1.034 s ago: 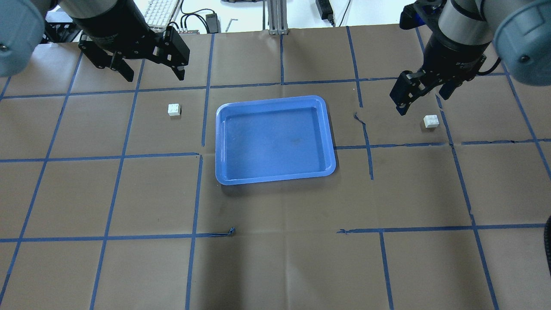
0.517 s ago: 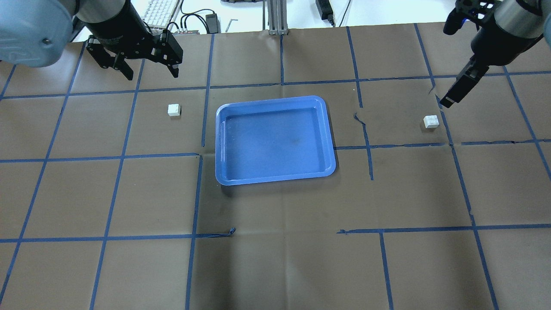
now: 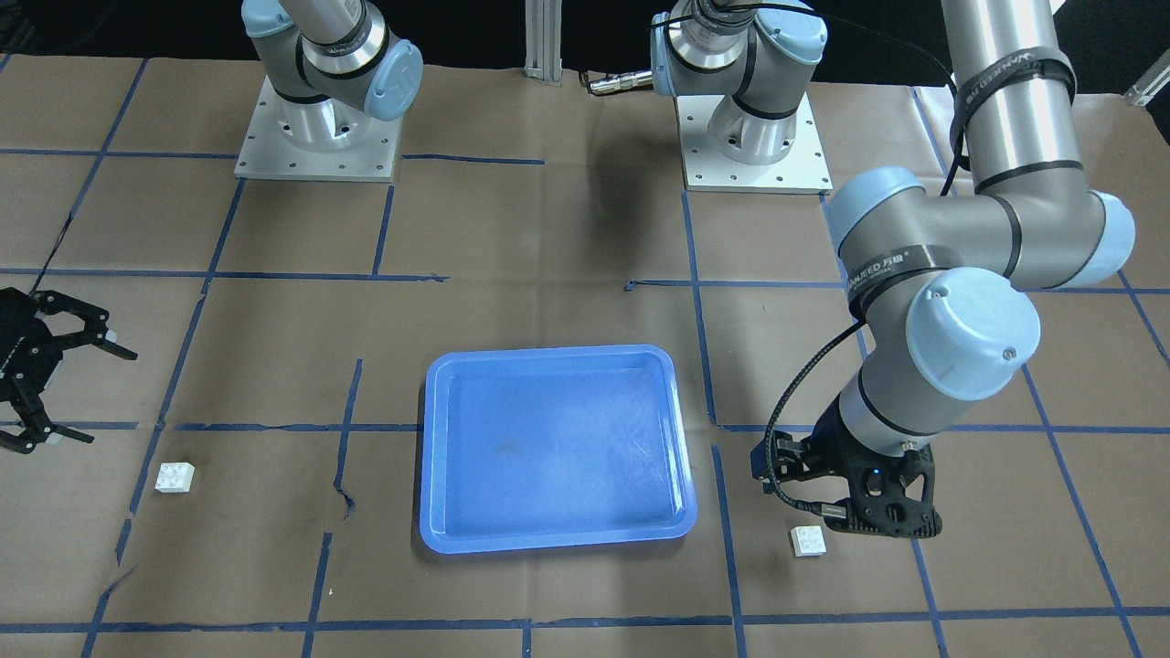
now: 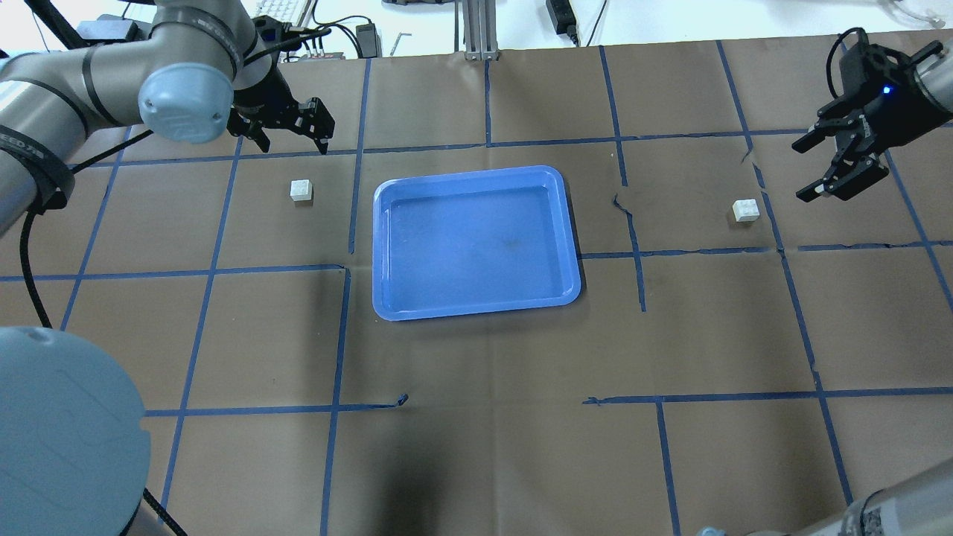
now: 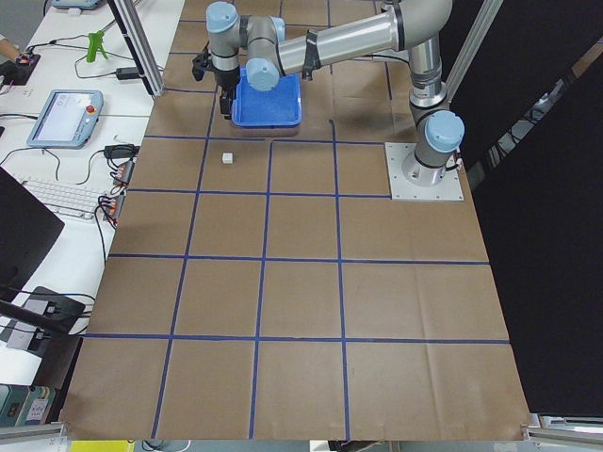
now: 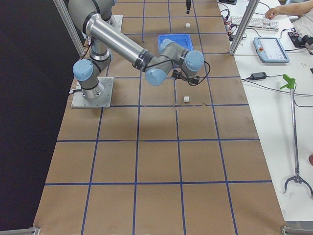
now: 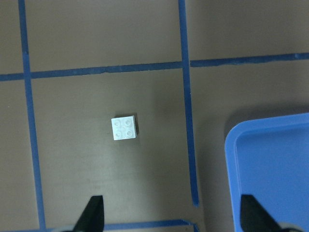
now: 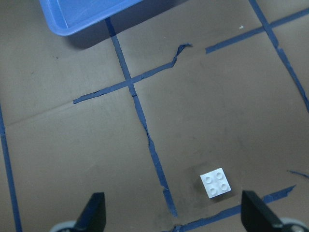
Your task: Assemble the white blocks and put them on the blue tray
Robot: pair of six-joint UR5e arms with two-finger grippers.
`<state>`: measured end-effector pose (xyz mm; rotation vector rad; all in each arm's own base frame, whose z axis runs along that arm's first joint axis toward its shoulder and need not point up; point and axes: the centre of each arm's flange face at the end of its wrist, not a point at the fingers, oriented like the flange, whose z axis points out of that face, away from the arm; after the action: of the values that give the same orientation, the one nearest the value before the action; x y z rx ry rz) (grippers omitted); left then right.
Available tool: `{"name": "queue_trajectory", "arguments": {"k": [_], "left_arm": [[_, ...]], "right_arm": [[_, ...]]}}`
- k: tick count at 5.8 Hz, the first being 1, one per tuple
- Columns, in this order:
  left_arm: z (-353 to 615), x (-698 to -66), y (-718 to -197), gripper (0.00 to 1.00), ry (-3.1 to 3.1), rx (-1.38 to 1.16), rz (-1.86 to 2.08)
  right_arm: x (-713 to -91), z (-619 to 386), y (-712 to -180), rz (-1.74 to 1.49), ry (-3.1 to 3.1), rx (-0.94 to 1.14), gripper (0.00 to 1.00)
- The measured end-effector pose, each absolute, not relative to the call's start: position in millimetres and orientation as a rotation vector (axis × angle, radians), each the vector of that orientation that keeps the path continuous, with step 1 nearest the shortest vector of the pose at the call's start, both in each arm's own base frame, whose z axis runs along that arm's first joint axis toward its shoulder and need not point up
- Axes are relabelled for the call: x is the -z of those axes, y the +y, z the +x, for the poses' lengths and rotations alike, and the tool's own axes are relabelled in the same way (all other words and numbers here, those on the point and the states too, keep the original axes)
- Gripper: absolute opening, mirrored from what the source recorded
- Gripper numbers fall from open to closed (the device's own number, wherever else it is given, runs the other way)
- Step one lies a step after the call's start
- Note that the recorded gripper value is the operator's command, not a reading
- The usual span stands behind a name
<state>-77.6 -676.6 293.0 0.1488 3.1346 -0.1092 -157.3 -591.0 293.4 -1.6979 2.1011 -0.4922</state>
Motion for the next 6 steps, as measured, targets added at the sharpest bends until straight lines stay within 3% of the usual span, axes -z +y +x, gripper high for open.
{"name": "queue_trajectory", "arguments": {"k": [3, 4, 5, 6], "left_arm": [[-50, -203, -697, 0.99, 3.139, 0.058, 0.126], [-48, -190, -701, 0.89, 3.137, 0.066, 0.125], [-48, -183, -704, 0.59, 3.136, 0.067, 0.124], [-47, -178, -705, 0.41, 3.136, 0.062, 0.124]], "right_arm": [[-194, -183, -615, -1.831, 1.800, 0.781, 1.00], [-171, -184, -616, -1.825, 1.778, 0.785, 1.00], [-152, -184, -615, -1.825, 1.755, 0.778, 1.00], [-144, -185, -615, -1.837, 1.734, 0.779, 0.93]]}}
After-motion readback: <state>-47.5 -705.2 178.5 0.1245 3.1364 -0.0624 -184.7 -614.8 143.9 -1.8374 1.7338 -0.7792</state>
